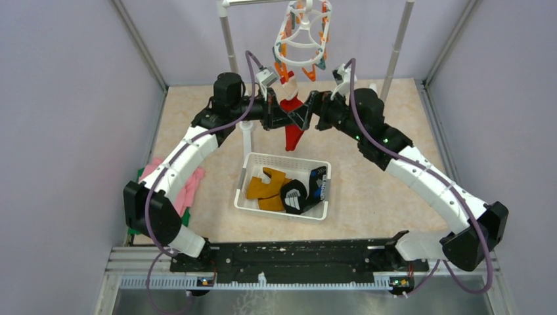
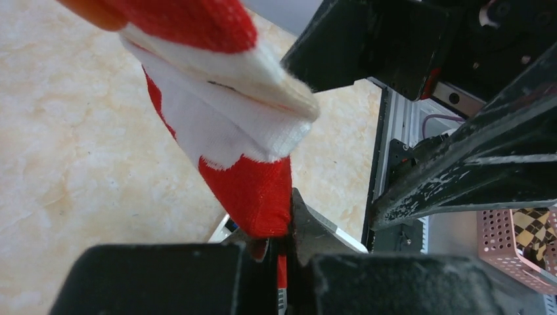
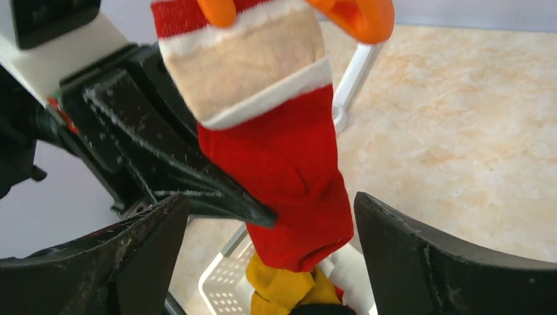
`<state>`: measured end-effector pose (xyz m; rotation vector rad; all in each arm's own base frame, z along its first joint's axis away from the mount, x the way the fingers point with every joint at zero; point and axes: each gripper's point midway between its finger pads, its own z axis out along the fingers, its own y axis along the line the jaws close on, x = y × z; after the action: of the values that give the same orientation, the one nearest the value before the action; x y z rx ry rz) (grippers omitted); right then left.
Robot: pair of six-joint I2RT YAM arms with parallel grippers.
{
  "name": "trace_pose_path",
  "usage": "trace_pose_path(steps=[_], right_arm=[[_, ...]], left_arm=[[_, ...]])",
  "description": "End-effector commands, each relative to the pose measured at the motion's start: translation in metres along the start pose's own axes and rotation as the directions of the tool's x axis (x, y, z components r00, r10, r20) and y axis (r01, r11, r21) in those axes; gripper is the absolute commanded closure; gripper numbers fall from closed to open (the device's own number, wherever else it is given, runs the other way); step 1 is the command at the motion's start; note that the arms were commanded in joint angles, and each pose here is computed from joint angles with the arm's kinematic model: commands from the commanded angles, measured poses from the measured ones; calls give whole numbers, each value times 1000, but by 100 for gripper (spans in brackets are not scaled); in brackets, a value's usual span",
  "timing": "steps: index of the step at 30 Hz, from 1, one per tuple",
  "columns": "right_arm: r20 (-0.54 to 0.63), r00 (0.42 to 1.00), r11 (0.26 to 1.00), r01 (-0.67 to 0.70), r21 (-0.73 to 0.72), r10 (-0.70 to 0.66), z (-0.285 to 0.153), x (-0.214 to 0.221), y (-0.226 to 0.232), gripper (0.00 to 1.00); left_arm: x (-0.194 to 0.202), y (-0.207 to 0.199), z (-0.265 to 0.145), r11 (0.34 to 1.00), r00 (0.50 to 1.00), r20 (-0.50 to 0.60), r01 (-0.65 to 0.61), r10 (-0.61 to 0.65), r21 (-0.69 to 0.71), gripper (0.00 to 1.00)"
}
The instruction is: Remove the socks clipped to the hanger
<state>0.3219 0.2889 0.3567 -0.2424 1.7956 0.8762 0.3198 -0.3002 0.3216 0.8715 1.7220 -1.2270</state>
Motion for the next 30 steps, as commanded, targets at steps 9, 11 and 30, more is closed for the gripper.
trace_pose_path(steps=[9, 11, 30], right_arm=[[144, 955, 966, 258, 29, -259, -45, 18, 11, 2], [136, 944, 954, 296, 54, -301, -41, 23, 16, 6], [113, 867, 793, 381, 476, -485, 14, 27, 12, 70]], left_arm=[[-40, -15, -8, 999, 995, 90, 31, -29, -25, 98], [-42, -7, -7, 995, 993, 99, 76, -69, -66, 98], [-37, -11, -9, 974, 971, 122, 214, -205, -72, 95]])
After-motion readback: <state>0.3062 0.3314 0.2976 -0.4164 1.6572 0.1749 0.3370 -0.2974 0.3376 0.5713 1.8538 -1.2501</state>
